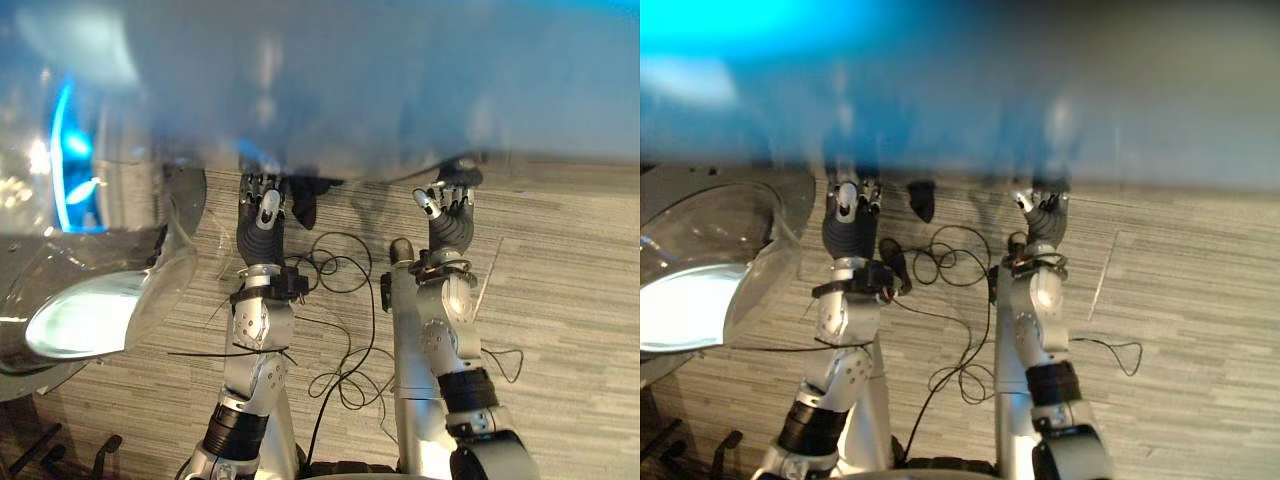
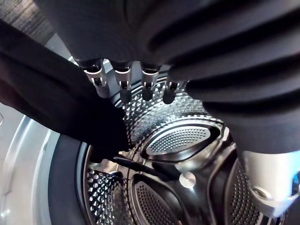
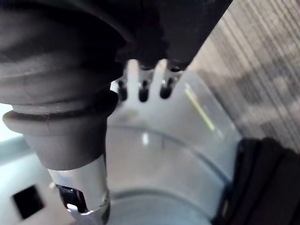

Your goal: Pick up the laundry basket with both hands and put the clothes into the washing machine.

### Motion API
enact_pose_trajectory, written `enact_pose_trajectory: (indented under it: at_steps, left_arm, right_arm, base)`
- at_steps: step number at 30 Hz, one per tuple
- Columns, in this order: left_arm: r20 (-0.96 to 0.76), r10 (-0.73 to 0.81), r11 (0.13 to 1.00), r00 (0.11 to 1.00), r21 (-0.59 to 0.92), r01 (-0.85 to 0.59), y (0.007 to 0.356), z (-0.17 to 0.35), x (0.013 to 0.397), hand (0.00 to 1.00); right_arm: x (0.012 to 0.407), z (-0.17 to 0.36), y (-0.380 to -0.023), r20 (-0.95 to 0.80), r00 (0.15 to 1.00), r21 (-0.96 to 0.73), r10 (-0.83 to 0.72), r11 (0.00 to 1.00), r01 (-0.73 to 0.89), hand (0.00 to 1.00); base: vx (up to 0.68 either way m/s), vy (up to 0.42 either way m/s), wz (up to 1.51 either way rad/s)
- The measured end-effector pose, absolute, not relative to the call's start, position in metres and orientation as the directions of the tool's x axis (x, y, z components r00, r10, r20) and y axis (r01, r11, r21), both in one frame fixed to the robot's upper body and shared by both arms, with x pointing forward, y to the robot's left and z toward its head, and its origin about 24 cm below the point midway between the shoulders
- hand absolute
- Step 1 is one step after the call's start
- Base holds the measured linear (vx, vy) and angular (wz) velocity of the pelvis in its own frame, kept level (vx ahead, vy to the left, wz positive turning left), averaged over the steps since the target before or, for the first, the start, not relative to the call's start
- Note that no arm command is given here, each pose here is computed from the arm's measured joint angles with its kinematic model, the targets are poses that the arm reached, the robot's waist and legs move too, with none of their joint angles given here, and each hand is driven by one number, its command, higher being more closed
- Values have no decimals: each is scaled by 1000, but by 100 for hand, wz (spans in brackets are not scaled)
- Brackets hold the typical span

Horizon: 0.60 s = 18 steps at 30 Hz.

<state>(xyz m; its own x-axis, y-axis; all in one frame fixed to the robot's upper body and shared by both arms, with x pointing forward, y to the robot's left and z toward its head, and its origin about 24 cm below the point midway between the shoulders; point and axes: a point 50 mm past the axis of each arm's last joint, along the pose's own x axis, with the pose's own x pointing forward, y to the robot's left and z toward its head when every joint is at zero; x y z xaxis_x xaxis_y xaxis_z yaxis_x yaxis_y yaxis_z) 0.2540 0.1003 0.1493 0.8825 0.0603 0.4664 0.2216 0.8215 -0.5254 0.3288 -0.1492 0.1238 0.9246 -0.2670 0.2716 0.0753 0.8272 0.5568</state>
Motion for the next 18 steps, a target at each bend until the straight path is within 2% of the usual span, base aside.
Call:
enact_pose_trajectory:
  at_steps: [1, 5, 9, 12, 18]
  left_arm:
    - [473, 36, 817, 880, -522, 247, 97, 149, 247, 0]
    - [489, -12, 794, 872, -526, 306, 90, 147, 237, 0]
    - [503, -56, 771, 862, -527, 358, 78, 150, 231, 0]
    - [491, -66, 769, 868, -529, 358, 76, 147, 230, 0]
    - [469, -86, 756, 879, -544, 364, 67, 142, 231, 0]
  right_arm:
    - [338, 123, -162, 234, 926, 559, -295, 820, 120, 0]
    - [351, 127, -176, 203, 923, 555, -326, 815, 166, 0]
    - [370, 164, -189, 286, 909, 523, -303, 844, 117, 0]
    - [384, 179, -186, 295, 920, 483, -257, 871, 88, 0]
    - [396, 171, -166, 222, 958, 408, -179, 910, 75, 0]
  base:
    - [-51, 23, 26]
    - [-73, 16, 13]
    - [-138, 32, 14]
    - [-132, 42, 31]
    - [-16, 21, 11]
